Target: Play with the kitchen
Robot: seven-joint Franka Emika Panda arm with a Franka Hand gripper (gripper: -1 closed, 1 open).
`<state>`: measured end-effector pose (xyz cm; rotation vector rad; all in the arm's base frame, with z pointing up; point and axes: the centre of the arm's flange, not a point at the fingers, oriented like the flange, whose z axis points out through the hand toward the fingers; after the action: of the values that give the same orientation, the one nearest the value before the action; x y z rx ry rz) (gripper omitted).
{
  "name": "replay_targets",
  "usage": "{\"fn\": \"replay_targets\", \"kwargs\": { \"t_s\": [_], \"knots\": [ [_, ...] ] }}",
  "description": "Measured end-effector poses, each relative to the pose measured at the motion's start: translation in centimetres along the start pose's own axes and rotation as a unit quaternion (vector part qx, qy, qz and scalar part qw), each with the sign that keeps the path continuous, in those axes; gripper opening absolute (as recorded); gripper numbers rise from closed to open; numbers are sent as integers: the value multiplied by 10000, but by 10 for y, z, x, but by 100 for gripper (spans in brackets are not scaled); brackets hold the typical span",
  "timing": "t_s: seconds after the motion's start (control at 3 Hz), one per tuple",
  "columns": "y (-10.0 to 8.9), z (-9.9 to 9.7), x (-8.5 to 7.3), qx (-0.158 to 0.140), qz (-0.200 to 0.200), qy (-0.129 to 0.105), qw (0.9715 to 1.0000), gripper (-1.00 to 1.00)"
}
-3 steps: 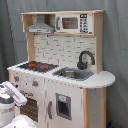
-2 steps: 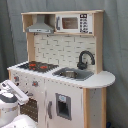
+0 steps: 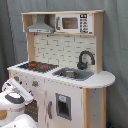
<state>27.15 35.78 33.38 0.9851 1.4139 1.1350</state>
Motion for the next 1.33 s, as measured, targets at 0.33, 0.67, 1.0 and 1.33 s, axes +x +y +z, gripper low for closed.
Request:
{"fn": "replay_targets", "kwargs": {
  "t_s": [0.33, 0.67, 1.0, 1.33],
  "knots": [
    [-5, 8, -17, -27, 476, -183, 9987, 100],
    [-8, 24, -34, -62, 821, -459, 9955, 100],
    [-7, 47, -28, -49, 965, -512, 9940, 100],
    [-8, 69, -15, -18, 976, -465, 9941, 100]
  ]
}}
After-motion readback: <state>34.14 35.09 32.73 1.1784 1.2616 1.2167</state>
